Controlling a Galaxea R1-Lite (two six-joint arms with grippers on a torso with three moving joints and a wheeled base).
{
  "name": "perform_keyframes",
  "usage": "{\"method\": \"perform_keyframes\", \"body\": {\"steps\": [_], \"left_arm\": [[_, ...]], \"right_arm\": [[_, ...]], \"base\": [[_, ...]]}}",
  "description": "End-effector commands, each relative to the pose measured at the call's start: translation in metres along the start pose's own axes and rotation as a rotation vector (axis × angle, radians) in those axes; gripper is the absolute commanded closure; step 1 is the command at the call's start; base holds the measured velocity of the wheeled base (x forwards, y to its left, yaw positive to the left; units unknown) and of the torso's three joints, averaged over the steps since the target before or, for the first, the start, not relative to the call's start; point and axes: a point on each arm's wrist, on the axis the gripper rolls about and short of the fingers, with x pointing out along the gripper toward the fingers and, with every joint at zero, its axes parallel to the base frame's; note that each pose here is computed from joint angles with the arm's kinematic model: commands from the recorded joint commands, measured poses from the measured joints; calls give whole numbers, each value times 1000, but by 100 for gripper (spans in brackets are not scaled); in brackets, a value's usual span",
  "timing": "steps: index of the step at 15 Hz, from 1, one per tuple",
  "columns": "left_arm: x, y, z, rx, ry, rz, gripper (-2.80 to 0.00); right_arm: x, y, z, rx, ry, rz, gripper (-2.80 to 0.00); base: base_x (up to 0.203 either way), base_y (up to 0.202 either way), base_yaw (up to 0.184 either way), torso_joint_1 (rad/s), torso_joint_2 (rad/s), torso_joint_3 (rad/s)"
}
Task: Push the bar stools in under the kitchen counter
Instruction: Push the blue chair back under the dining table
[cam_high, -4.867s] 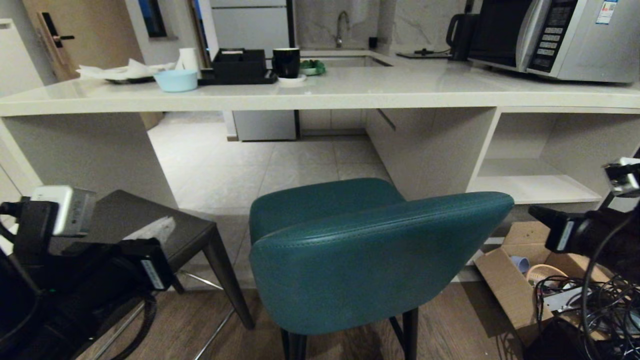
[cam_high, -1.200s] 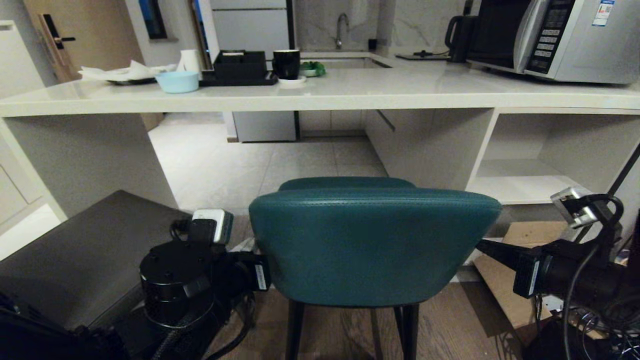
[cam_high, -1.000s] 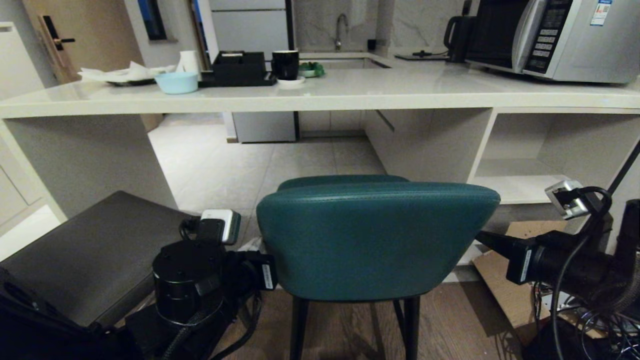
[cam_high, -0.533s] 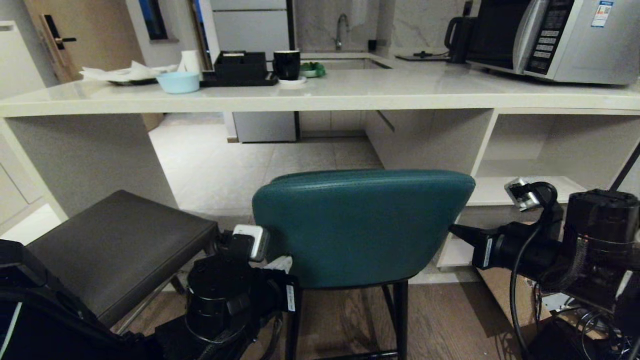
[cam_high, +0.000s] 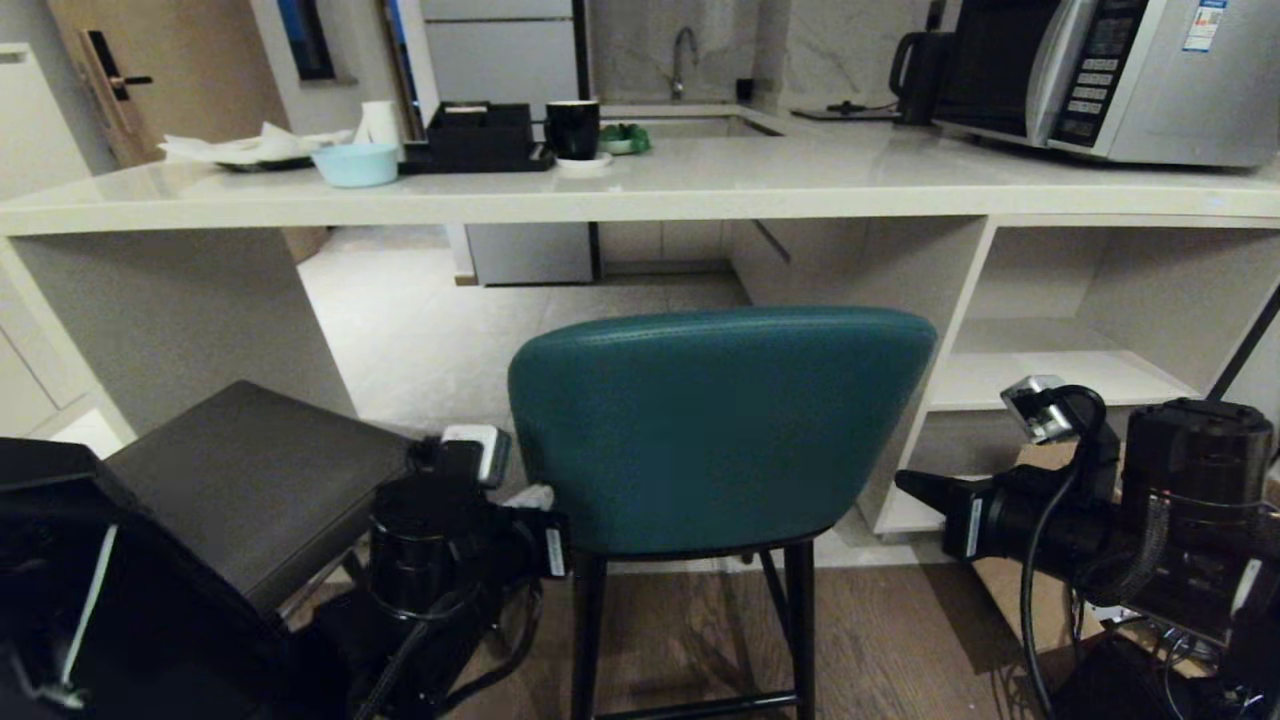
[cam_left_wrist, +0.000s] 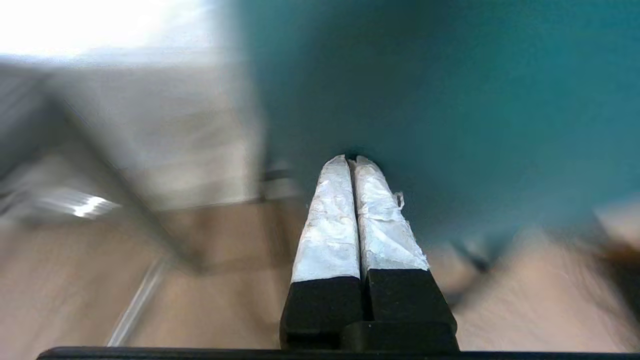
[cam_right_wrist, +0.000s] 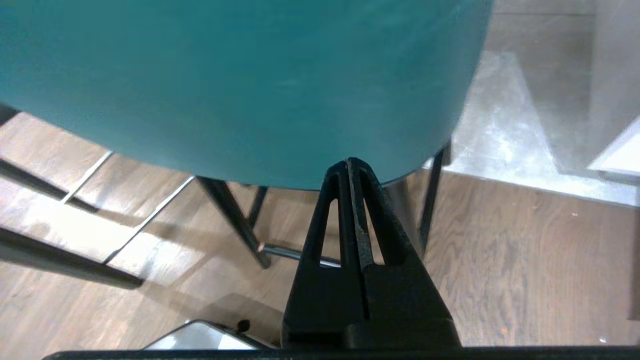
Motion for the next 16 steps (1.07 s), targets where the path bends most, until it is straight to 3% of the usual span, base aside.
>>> {"method": "perform_keyframes", "body": {"steps": [1, 4, 7, 11, 16], "left_arm": [[3, 4, -5, 3, 15, 15, 0], [6, 17, -10, 8, 38, 58, 0], [-5, 13, -9, 13, 38, 34, 0], [-16, 15, 3, -4, -3, 37, 0], [-17, 35, 16, -23, -54, 151, 0]], "right_arm": [[-2, 1, -1, 0, -1, 2, 0], [-5, 1, -3, 2, 4, 0, 0], [-6, 0, -3, 4, -1, -3, 0], [3, -40, 13, 42, -50, -114, 0], [44, -79, 29, 52, -76, -121, 0]], "base": [[0, 0, 0, 0, 0, 0], [0, 0, 0, 0, 0, 0], [0, 0, 0, 0, 0, 0], [0, 0, 0, 0, 0, 0], [0, 0, 0, 0, 0, 0]]}}
